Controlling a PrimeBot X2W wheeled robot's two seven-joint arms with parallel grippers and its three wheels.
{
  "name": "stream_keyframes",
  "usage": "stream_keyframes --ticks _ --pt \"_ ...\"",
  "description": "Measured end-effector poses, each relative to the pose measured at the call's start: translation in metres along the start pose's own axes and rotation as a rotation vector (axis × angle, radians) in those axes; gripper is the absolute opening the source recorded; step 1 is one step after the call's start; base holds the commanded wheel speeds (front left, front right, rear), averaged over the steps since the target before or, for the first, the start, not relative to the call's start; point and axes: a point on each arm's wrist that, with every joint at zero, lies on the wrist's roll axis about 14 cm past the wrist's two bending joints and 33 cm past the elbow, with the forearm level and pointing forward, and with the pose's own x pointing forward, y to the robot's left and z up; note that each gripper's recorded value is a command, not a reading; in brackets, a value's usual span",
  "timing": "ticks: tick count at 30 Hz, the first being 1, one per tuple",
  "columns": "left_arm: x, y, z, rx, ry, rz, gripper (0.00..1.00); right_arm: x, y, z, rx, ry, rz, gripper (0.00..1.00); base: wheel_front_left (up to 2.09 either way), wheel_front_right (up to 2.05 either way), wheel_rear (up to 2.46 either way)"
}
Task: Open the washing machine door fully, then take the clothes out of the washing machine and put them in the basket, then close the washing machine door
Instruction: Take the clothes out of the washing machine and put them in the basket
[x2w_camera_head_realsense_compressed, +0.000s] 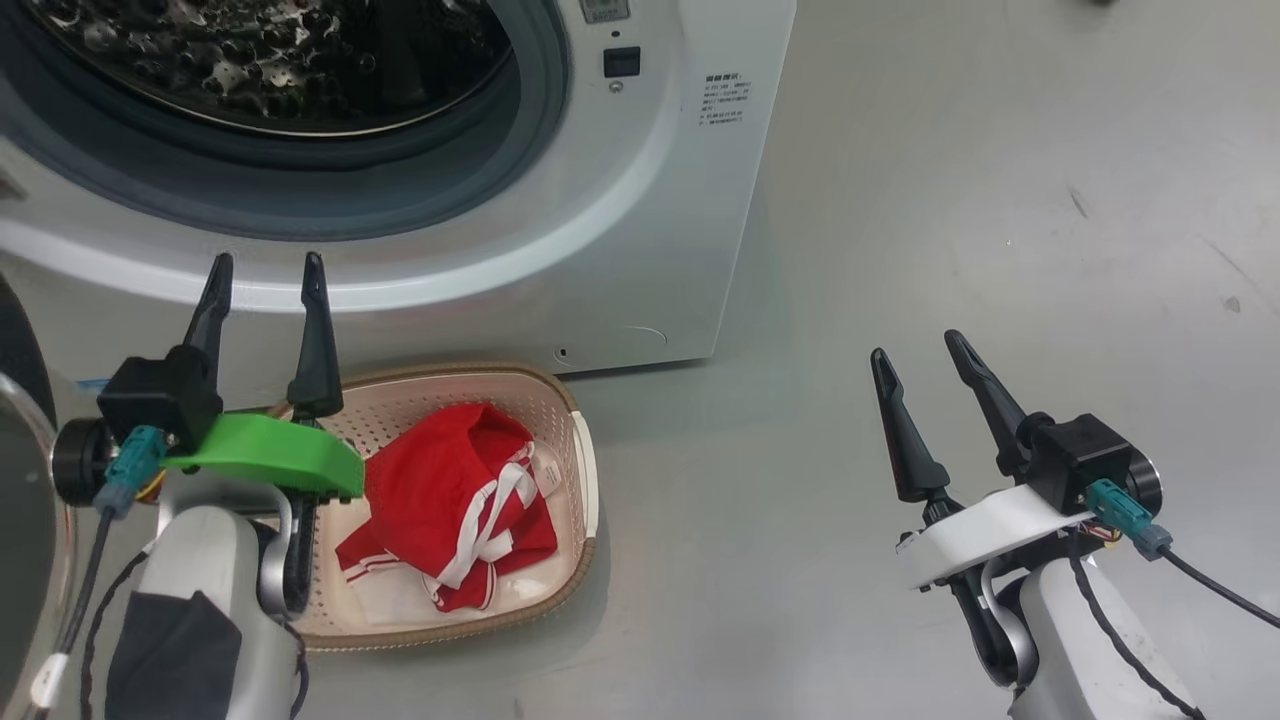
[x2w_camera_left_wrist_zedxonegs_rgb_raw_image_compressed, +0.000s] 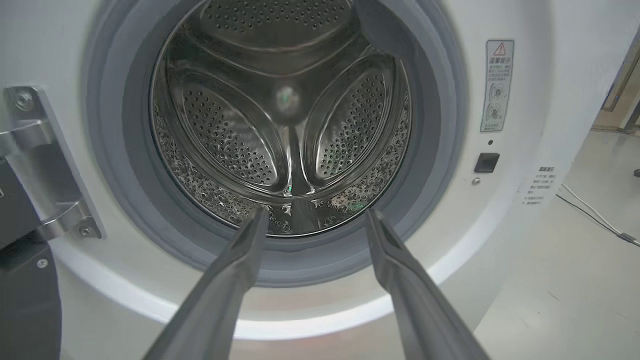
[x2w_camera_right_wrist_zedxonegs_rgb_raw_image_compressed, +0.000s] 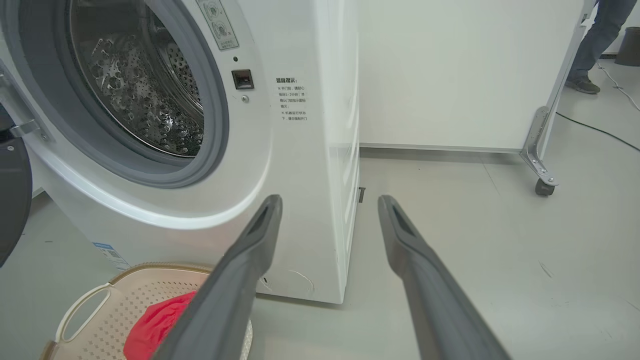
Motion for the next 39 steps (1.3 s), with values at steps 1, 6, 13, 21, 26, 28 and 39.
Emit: stream_keyframes --ticks 1,6,13,21,26,28,39 --pt "-0.004 0.000 0.003 0.002 -0.007 0.002 1.00 -0.001 0.001 0.002 0.000 -0.005 0.003 1.00 0.00 0.00 0.00" --pt "-0.028 -0.001 0.010 0.018 -0.020 0.003 1.00 -0.009 0.006 0.010 0.000 -0.025 0.005 1.00 0.00 0.00 0.00" --pt "-0.066 -0.001 0.010 0.031 -0.011 0.015 1.00 -0.026 0.011 0.014 0.001 -0.037 0.006 1.00 0.00 0.00 0.00" --pt "-0.099 -0.002 0.003 0.033 0.013 0.027 1.00 -0.046 0.016 0.008 0.005 -0.022 0.007 1.00 0.00 0.00 0.00" --pt "-0.119 -0.004 -0.001 0.034 0.028 0.036 1.00 -0.058 0.016 0.007 0.006 -0.023 -0.006 1.00 0.00 0.00 0.00" --pt "-0.126 -0.003 -0.001 0.033 0.032 0.042 1.00 -0.062 0.015 0.007 0.005 -0.023 -0.015 1.00 0.00 0.00 0.00" --pt "-0.153 -0.010 -0.004 0.023 0.059 0.050 1.00 -0.077 0.019 0.008 0.009 -0.035 -0.020 1.00 0.00 0.00 0.00"
